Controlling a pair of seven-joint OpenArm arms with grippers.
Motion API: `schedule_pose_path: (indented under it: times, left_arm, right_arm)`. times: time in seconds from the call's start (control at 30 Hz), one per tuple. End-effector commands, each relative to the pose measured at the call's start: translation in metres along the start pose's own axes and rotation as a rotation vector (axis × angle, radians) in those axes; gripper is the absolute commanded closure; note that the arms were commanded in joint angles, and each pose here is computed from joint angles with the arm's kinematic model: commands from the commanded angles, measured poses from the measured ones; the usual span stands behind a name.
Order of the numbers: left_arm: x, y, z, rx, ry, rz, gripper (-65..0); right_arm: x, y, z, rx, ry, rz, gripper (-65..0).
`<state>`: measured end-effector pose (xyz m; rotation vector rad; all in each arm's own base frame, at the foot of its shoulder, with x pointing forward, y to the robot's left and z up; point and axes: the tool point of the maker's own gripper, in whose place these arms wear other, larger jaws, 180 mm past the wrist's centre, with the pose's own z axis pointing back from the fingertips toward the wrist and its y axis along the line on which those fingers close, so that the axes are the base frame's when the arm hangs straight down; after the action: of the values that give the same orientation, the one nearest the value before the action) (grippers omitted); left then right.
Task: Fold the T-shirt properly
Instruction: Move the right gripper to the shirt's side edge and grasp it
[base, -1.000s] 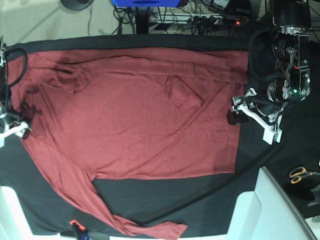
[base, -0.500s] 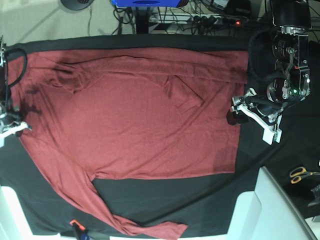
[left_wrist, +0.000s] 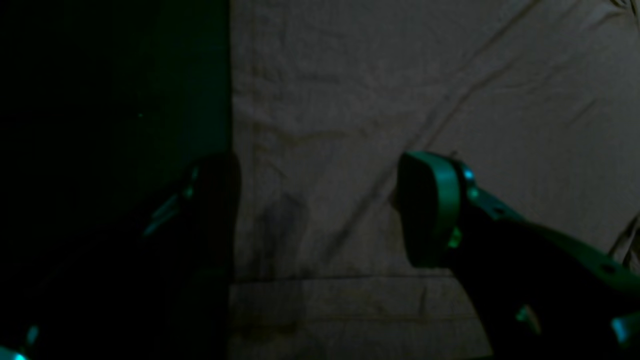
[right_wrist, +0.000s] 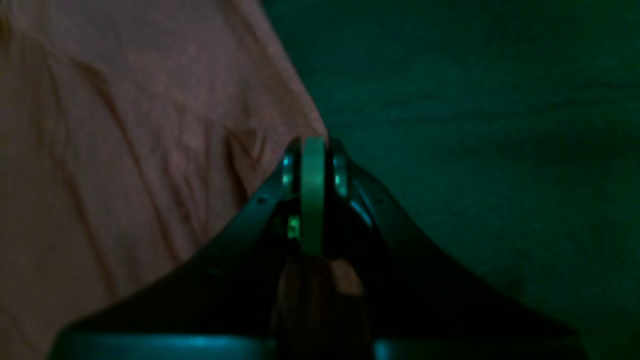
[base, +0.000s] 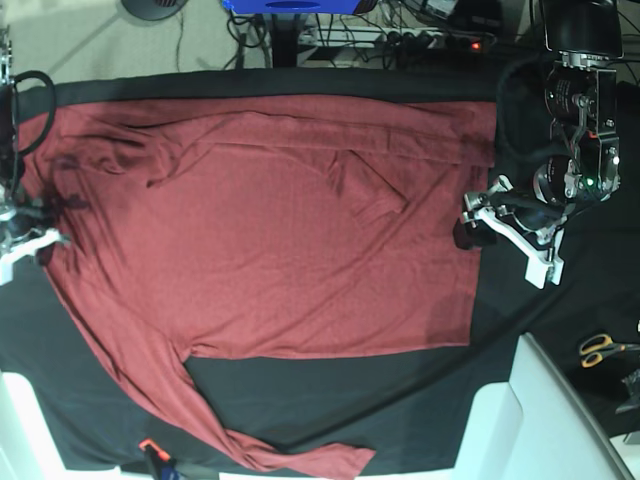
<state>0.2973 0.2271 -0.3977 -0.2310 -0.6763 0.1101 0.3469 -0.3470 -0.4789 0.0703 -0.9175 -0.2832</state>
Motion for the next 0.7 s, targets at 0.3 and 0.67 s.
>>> schedule_pose_path:
  times: [0.3,0.67]
  left_arm:
    - [0.017,-0.001,0.004,-0.004,-0.049,-0.016,-46.2]
    - [0.017,0.0,0.004,-0.004,-0.047,-0.016,-46.2]
  right_arm:
    - [0.044,-0.004,0.029,0.028,-0.077,-0.004,0.0]
    - [0.033,-0.016,0.051,0.008,-0.002,-0.018,0.0]
